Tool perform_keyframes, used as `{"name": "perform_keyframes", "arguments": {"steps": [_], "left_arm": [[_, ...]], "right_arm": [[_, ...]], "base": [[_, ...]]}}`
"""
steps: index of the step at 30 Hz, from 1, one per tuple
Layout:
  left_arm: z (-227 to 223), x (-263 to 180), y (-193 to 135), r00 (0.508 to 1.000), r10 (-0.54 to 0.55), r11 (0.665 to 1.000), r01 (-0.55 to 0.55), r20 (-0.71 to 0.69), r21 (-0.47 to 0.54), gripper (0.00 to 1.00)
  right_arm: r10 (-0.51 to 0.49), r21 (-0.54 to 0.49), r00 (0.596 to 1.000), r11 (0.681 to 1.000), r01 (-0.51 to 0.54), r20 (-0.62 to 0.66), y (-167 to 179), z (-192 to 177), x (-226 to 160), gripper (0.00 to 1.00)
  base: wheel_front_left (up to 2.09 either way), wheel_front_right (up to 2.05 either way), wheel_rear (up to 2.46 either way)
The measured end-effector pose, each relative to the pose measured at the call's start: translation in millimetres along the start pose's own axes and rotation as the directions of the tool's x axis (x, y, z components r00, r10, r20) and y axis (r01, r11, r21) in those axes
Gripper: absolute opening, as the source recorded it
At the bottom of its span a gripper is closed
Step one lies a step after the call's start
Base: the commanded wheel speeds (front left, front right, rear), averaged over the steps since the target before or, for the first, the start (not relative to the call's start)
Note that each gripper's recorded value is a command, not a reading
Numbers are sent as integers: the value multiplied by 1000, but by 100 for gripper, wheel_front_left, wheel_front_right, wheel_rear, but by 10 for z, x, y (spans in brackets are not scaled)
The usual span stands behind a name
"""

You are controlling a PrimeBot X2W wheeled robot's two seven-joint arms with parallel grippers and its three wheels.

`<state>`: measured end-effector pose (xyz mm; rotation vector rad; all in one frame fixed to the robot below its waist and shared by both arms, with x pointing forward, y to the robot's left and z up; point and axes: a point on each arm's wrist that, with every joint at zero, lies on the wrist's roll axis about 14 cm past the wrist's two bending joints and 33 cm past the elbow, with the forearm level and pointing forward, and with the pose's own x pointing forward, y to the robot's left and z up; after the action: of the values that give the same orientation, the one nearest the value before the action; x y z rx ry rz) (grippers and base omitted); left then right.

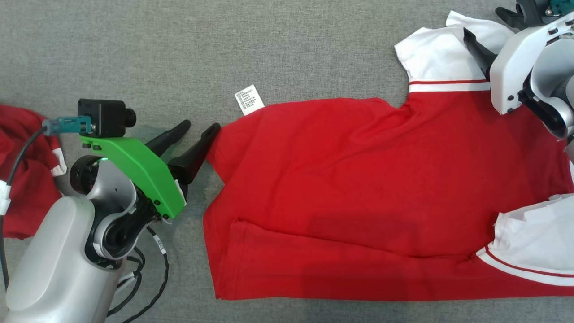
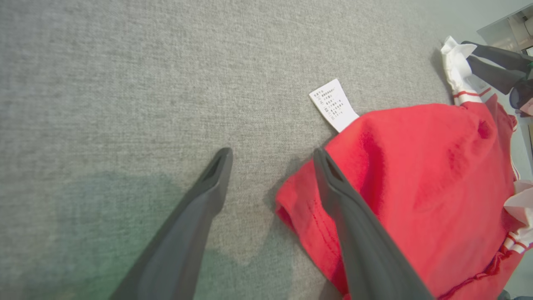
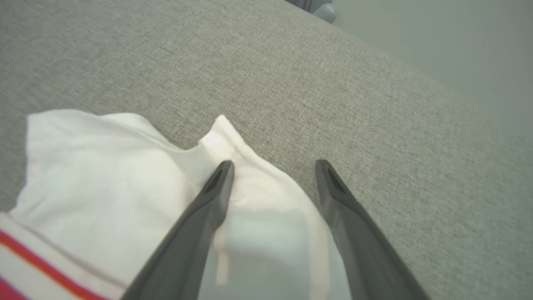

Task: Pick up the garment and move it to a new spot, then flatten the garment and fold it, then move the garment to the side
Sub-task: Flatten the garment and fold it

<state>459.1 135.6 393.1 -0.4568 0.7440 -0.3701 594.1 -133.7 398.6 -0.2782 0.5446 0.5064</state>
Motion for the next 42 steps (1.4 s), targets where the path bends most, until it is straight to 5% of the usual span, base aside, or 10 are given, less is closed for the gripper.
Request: {"name": "perform_keyframes", "arguments": {"steps": [17, 18, 19, 21, 22, 29, 42], "left_arm": [[-276, 13, -191, 990, -84, 996, 87, -116, 25, 100], [-295, 9, -198, 988, -87, 996, 91, -124, 27, 91], [-312, 10, -198, 988, -88, 995, 92, -129, 27, 64], [-351, 24, -184, 986, -83, 996, 88, -142, 31, 11], [-358, 36, -178, 986, -81, 996, 86, -145, 31, 0], [-202, 164, -146, 993, -63, 995, 71, -97, 77, 0], [304, 119, -125, 999, -10, 975, 0, 45, 224, 0]], "right_arm": [[34, 52, 999, 998, -32, -35, 52, -99, 61, 100], [36, 61, 998, 998, -33, -44, 50, -115, 55, 100], [38, 69, 998, 997, -34, -55, 52, -139, 52, 57], [48, 77, 997, 996, -42, -68, 71, -168, 56, 0], [54, 90, 996, 995, -47, -70, 82, -177, 59, 0], [54, 136, 999, 989, -52, -6, 74, -67, 43, 0], [-133, 146, 957, 985, 97, 259, -454, 503, -335, 0]], "base": [[0, 0, 0], [0, 0, 0], [0, 0, 0], [0, 0, 0], [0, 0, 0], [0, 0, 0], [0, 0, 0]]}}
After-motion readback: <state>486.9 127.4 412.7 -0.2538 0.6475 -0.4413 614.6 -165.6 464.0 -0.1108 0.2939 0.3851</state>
